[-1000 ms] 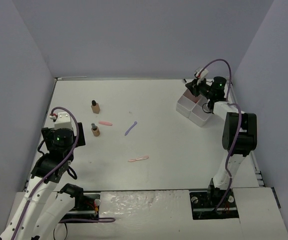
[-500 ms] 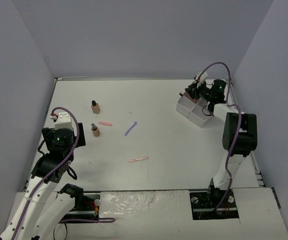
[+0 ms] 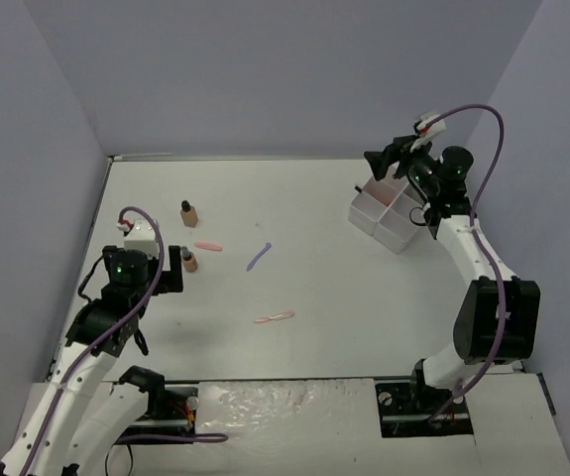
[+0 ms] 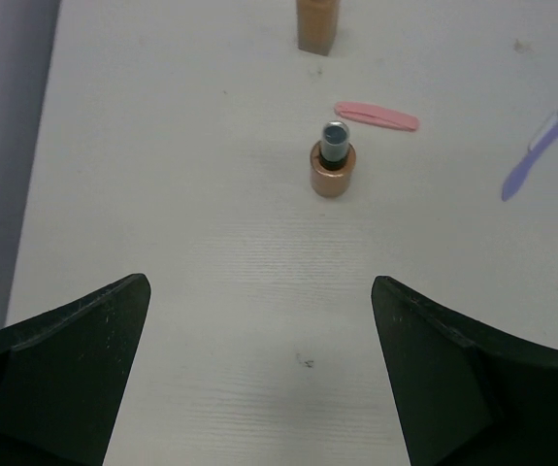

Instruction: Organize the makeup

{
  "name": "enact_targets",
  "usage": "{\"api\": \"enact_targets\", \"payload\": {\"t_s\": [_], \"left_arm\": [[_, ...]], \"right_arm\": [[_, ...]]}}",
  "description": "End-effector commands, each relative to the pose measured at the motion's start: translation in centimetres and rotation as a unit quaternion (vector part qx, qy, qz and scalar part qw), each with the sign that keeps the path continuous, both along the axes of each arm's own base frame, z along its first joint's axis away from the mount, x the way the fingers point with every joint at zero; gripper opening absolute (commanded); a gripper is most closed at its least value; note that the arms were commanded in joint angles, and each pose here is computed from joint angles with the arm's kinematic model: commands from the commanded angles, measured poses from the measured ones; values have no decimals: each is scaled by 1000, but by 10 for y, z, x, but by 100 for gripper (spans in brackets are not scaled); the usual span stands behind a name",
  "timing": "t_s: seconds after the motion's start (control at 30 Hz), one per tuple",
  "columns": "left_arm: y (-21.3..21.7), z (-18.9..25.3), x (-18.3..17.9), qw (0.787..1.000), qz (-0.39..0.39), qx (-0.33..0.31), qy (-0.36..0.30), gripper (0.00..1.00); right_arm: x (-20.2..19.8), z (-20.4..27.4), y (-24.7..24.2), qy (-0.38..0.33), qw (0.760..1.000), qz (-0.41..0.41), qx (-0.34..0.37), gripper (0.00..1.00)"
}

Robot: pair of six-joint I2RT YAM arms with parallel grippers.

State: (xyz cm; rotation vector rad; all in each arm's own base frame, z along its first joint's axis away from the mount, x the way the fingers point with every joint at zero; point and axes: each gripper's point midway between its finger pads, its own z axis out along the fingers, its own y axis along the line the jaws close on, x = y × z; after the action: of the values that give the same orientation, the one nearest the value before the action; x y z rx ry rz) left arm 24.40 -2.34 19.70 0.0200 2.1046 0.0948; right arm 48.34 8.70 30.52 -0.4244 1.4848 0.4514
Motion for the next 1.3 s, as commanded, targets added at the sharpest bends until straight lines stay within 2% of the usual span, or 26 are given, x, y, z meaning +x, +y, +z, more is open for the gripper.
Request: {"api": "enact_targets", "payload": {"t_s": [0.0, 0.07, 0.2, 0.3, 0.43, 0.53, 0.67, 0.77, 0.87, 0.97, 1.13, 1.27], "left_arm": [[-56, 17, 21, 990, -128, -51, 10, 97], [-82, 11, 21, 980, -184, -61, 39, 96], [-127, -4, 15, 961, -264, -21, 79, 96], [-156, -19, 11, 945, -306, -3, 111, 96], [-180, -31, 6, 931, -338, 16, 135, 92], [-185, -28, 10, 933, -335, 5, 130, 91], [-179, -10, 20, 950, -299, -10, 87, 91], [-166, 11, 25, 966, -253, -23, 45, 93], [-144, 29, 29, 979, -201, -21, 6, 95], [-109, 48, 23, 991, -126, -25, -35, 97], [-42, 58, 14, 998, -3, -16, -54, 97], [-9, 51, 6, 998, 37, -20, -43, 97]], "right_arm": [[-34, 71, 23, 10, 992, -4, 127, 93], [-52, 71, 34, 57, 985, 6, 160, 100], [-87, 54, 39, 115, 972, 13, 204, 100], [-113, 34, 36, 141, 969, 4, 203, 100], [-146, -16, 36, 219, 967, -5, 134, 100], [-173, -57, 49, 254, 966, 19, 34, 100], [-212, -107, 83, 317, 945, 57, -48, 96], [-234, -130, 115, 326, 936, 85, -105, 96], [-241, -153, 130, 340, 922, 101, -155, 95], [-256, -179, 166, 352, 896, 155, -221, 95], [-267, -220, 204, 348, 853, 210, -328, 94], [-267, -233, 225, 338, 829, 233, -379, 89]]}}
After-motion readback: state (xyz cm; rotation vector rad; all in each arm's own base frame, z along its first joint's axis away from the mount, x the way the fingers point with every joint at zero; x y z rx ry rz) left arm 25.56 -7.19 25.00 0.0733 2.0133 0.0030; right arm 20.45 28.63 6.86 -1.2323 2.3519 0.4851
